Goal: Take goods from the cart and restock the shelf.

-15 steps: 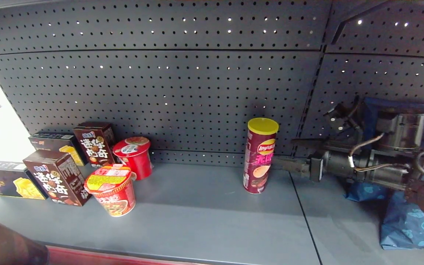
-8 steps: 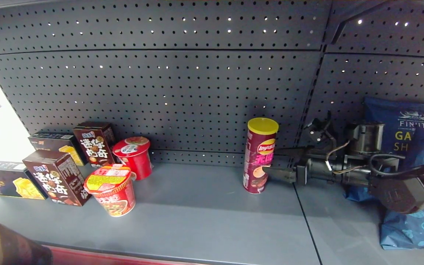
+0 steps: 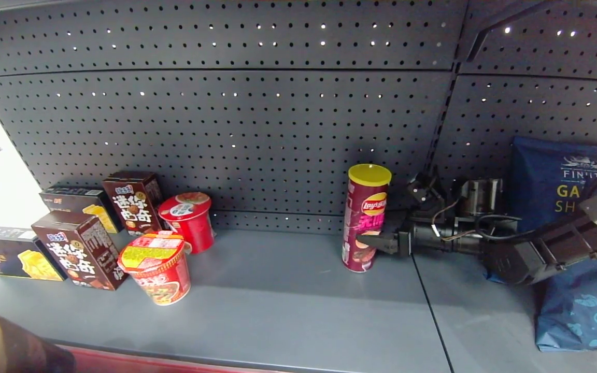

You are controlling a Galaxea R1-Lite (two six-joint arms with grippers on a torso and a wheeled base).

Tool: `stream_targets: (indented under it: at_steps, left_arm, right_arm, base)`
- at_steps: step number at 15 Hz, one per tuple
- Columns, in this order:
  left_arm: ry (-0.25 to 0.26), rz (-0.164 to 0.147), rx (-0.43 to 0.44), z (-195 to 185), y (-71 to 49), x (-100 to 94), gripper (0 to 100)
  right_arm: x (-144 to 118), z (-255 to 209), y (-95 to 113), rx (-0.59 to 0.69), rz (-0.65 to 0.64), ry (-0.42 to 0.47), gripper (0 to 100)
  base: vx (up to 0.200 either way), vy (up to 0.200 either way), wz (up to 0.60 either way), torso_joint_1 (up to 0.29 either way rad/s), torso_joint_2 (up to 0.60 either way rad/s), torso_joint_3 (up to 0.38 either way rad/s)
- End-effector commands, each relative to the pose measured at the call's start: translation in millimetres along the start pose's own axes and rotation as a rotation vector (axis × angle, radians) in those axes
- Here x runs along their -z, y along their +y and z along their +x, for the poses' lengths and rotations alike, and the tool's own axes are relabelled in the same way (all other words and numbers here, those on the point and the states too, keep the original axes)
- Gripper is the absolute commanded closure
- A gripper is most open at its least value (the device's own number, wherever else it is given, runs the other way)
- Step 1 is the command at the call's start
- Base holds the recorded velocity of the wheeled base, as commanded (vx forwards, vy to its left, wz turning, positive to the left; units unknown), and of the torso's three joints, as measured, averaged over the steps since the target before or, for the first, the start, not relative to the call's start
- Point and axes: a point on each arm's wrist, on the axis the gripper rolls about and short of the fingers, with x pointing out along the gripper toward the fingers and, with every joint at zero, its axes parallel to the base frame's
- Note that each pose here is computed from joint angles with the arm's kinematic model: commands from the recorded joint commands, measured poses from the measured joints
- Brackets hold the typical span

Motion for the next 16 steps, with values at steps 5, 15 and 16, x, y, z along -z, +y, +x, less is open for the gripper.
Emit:
stream_targets:
  at_steps: [5,15,16]
  left_arm:
    - [0.019,-0.001,0.0,1,0.3,4.9,100]
    - [0.029,-0.002,0.001,2,0.5,8.3,100]
    - [0.032,-0.003,0.001,2,0.5,9.1,100]
  right_arm:
    - [16,21,-3,-0.026,0.009,0.009,0]
    - [-6,28,24,-0.025,0.003,-0.033,100]
    - [-8,25,28,-0.024,0.006,-0.035,100]
  base:
    - [0.0,0.0,0.0,0.0,0.0,0.0]
    - [0.0,0.0,0.0,0.0,0.0,0.0]
    - [0.0,0.0,0.0,0.0,0.0,0.0]
